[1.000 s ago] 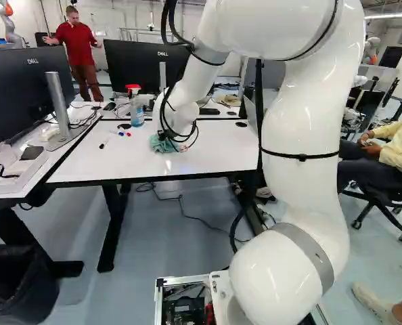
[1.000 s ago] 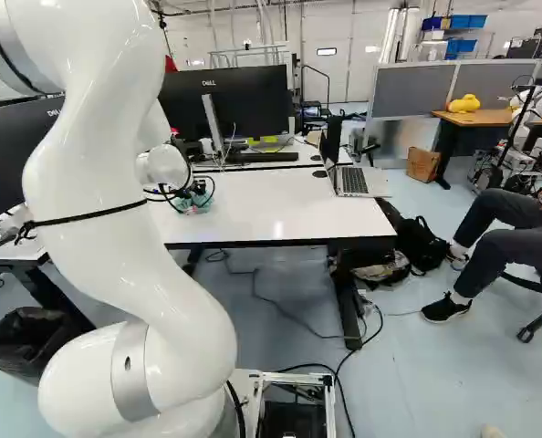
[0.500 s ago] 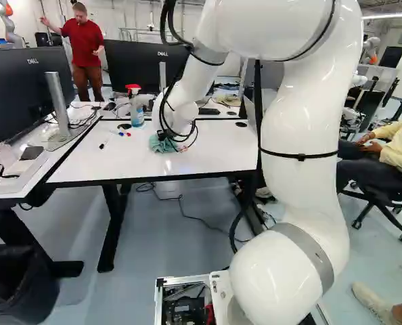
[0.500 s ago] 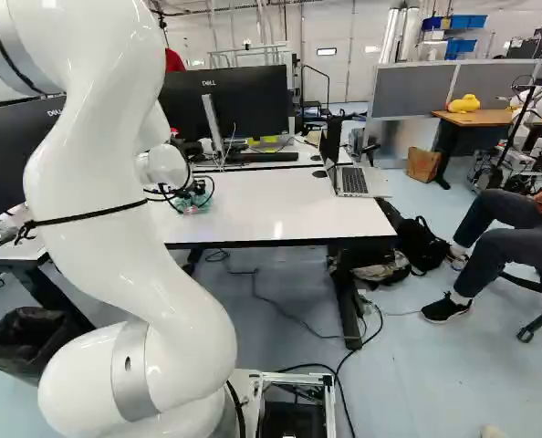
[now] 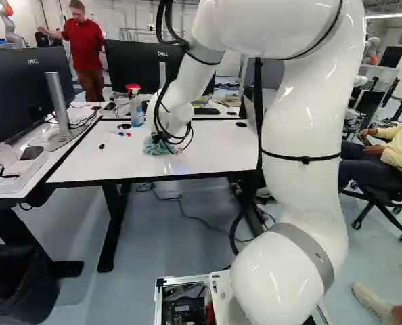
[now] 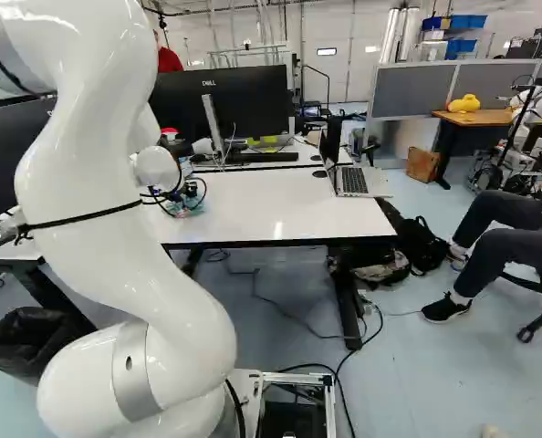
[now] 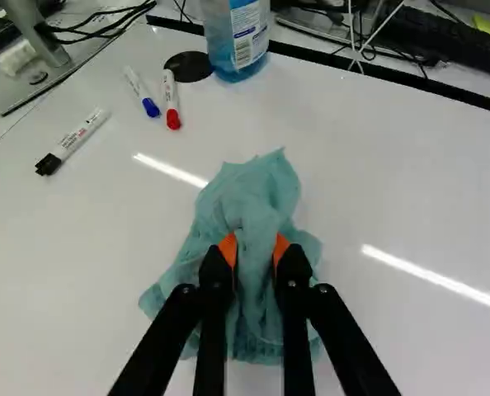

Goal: Clean the table with the green towel

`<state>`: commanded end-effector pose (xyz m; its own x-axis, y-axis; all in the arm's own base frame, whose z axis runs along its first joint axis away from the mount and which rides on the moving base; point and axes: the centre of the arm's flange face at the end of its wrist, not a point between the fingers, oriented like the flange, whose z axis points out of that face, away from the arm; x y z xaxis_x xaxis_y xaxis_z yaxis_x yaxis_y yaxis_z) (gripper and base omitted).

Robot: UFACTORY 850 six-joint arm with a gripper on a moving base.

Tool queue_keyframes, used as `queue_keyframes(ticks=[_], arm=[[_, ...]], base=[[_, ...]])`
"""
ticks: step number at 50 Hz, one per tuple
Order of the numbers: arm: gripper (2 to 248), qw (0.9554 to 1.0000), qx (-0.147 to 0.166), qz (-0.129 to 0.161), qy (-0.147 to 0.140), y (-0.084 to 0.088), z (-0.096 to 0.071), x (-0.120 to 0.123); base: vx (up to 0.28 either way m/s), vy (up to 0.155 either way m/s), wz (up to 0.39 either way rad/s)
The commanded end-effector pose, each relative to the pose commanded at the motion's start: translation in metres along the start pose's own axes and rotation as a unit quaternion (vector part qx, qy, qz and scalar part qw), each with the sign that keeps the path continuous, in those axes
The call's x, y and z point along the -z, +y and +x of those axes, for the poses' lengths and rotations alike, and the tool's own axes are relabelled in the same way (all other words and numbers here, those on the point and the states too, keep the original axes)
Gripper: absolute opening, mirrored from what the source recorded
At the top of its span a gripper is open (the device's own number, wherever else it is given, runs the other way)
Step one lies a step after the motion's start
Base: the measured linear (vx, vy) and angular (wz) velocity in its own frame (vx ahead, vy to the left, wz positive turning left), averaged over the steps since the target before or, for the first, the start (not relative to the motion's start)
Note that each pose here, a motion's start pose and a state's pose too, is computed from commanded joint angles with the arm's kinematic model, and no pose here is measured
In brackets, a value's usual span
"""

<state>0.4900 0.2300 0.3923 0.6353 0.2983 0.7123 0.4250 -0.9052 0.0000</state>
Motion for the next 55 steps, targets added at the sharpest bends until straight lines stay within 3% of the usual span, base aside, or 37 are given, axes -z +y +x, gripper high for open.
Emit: queue_keyframes(ticks=[11, 29, 55], arm=[[65, 1.0000, 0.000, 0.000, -0.005, -0.001, -0.013, 0.014], [65, 0.9997, -0.016, -0.016, -0.008, 0.023, -0.025, 0.027], [65, 0.9985, -0.039, -0.039, -0.003, 0.058, -0.009, 0.009]], base=[[0.000, 0.000, 0.000], [0.000, 0.000, 0.000], [0.000, 0.000, 0.000]])
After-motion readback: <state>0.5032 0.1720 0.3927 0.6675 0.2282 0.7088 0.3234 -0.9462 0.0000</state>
